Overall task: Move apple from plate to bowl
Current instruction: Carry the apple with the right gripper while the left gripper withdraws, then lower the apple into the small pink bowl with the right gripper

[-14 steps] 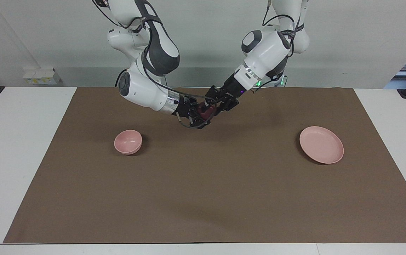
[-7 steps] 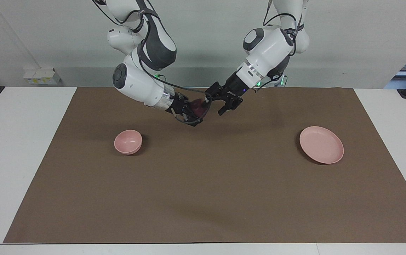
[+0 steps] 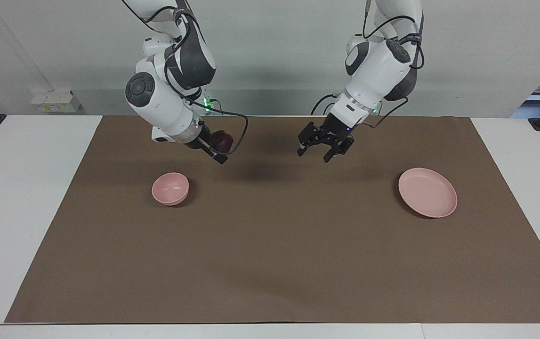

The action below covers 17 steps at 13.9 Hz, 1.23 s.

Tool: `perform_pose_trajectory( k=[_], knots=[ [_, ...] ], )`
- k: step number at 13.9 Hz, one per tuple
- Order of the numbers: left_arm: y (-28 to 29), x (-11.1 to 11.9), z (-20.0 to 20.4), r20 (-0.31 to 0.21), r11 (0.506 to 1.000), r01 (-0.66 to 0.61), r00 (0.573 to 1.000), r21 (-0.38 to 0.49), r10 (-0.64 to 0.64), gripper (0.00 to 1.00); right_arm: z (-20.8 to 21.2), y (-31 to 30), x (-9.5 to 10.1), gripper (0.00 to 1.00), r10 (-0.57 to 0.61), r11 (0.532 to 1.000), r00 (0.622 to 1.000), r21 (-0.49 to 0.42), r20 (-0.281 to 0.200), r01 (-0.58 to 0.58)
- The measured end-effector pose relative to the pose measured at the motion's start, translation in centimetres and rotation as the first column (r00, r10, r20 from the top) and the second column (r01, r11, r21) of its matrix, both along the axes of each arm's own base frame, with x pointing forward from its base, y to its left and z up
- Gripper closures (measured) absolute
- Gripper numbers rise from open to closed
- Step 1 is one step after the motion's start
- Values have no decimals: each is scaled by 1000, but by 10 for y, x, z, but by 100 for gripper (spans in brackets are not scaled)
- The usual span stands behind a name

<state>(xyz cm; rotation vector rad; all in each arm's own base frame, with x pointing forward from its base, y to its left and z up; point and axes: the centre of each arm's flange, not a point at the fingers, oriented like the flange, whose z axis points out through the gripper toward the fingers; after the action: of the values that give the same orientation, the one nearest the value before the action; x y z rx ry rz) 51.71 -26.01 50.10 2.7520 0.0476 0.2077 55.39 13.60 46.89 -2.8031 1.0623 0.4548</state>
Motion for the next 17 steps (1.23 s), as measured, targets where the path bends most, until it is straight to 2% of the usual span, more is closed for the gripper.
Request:
perform_pose_trajectory(
  k=[3,7,9,11,14,17],
  knots=[
    [52,19,-4,43,981,132,989,143,-140,0,16,-35,0,34,216,976,973,-31,80,-214],
    [121,42,11,69,912,243,957,332,-280,0,4,-95,-6,34,446,895,877,-69,180,-441],
    [136,47,44,54,897,258,954,360,-296,0,-15,-109,-15,34,511,859,834,-99,208,-502],
    [146,47,86,47,890,266,951,371,-304,0,-36,-118,-21,34,544,839,807,-141,231,-525],
    [181,41,136,39,894,242,960,377,-276,0,-73,-123,-27,34,549,836,791,-176,270,-520],
    [209,27,170,-31,886,274,959,373,-283,0,-101,-120,-23,34,552,834,783,-188,288,-519]
  ],
)
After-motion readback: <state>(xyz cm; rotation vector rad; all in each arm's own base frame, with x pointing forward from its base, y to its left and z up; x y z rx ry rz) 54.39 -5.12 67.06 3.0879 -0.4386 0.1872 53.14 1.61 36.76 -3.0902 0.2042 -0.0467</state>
